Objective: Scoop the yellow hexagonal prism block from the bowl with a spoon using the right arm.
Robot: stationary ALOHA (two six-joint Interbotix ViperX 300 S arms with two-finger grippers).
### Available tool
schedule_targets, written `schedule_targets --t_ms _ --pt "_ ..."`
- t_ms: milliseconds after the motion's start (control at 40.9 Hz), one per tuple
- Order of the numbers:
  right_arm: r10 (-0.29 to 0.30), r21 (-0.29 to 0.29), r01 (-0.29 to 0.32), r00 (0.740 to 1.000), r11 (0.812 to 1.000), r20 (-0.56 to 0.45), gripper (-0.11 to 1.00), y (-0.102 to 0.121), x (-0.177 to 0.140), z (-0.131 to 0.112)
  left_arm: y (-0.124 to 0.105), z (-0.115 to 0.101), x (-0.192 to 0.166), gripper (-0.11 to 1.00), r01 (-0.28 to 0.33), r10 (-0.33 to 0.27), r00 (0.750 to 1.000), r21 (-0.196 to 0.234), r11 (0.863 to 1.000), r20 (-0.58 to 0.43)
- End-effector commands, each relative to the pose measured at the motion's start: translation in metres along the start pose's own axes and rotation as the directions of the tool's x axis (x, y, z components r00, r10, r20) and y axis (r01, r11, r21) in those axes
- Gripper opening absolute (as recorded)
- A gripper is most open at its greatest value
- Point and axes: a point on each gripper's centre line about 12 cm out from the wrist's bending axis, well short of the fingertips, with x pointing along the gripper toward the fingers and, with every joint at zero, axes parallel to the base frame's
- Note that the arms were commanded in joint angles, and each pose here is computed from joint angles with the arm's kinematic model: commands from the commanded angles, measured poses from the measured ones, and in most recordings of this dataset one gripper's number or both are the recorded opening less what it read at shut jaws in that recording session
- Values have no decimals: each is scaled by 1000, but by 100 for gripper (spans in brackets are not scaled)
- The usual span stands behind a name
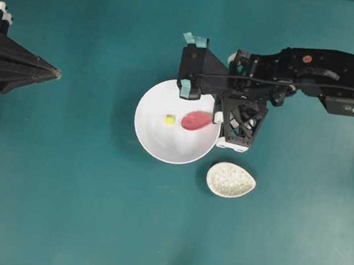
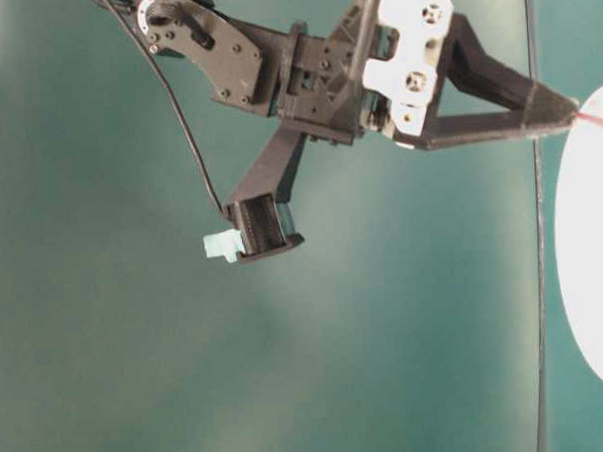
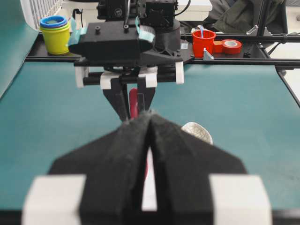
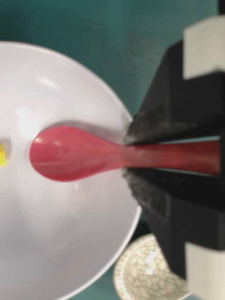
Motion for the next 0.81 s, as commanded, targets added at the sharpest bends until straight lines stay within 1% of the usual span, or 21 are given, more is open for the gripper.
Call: schedule_targets --t_ms 0,343,783 --pt "-7 -4 8 998 1000 59 23 -1 -9 14 0 11 3 -1 -1 1 1000 0 1000 29" --pt "-11 -5 11 996 1000 84 23 -1 -1 22 0 11 3 -1 -1 1 1000 0 1000 29" --pt "-19 -1 19 989 1000 148 23 -2 -2 30 0 11 3 -1 -1 1 1000 2 1000 29"
